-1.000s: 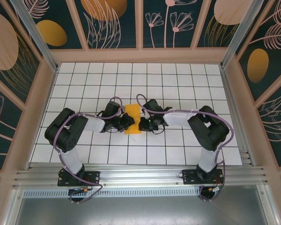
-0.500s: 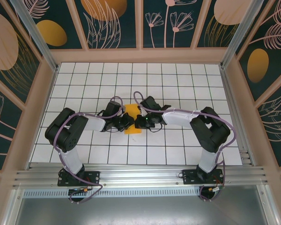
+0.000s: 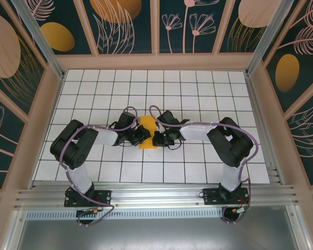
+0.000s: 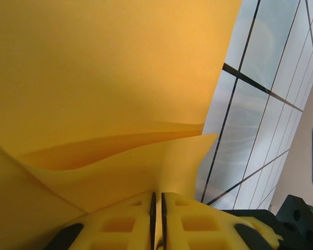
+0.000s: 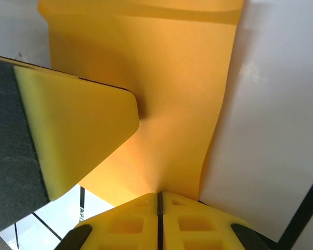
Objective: Fold a paper plane with a square sheet of paper (pick it up from the middle)
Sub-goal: Fold the triangle a second time at the center of the table.
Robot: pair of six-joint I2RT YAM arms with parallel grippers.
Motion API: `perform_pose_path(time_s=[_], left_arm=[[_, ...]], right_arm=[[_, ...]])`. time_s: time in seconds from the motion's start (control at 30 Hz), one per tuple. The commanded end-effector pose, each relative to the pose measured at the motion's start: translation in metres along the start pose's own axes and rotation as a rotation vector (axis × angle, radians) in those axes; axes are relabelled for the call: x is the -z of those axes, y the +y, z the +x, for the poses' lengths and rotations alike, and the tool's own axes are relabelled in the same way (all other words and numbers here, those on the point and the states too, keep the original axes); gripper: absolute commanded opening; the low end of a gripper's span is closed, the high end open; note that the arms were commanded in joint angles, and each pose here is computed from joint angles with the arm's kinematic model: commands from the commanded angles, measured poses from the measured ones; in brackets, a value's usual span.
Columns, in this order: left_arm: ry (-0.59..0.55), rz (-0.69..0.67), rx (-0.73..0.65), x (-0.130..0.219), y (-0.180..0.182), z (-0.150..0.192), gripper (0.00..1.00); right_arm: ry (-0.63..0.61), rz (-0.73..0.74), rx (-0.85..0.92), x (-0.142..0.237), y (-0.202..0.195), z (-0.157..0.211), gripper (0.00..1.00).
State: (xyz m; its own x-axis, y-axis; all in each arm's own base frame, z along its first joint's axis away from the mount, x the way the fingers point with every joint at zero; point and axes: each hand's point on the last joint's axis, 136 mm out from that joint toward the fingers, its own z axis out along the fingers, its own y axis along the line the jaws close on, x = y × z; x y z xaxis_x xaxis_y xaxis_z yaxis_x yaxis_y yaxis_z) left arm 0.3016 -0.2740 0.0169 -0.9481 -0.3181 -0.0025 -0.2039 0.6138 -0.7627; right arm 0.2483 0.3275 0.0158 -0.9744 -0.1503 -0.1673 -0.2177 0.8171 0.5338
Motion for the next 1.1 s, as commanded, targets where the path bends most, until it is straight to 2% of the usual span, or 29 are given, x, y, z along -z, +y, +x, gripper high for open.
perform_pose_path(time_s=[0.0, 0.13, 0.4, 0.73, 1.07], left_arm=[[-0.018, 0.006, -0.018, 0.005, -0.007, -0.002, 0.19], [-0.037, 0.024, -0.023, 0.014, -0.015, -0.001, 0.19], [0.016, 0.038, 0.021, -0.002, -0.008, 0.018, 0.14], [0.002, -0.097, 0.046, -0.009, 0.026, 0.017, 0.13], [-0.050, -0.167, -0.005, -0.003, 0.031, -0.003, 0.13]], right_arm=[[0.057, 0.082, -0.055, -0.008, -0.027, 0.021, 0.09], [0.055, 0.088, -0.062, -0.007, -0.027, 0.020, 0.09], [0.057, 0.097, -0.077, -0.007, -0.029, 0.020, 0.09], [0.075, 0.141, -0.099, -0.008, -0.039, 0.028, 0.09], [0.153, 0.257, -0.104, -0.013, -0.069, 0.057, 0.09]])
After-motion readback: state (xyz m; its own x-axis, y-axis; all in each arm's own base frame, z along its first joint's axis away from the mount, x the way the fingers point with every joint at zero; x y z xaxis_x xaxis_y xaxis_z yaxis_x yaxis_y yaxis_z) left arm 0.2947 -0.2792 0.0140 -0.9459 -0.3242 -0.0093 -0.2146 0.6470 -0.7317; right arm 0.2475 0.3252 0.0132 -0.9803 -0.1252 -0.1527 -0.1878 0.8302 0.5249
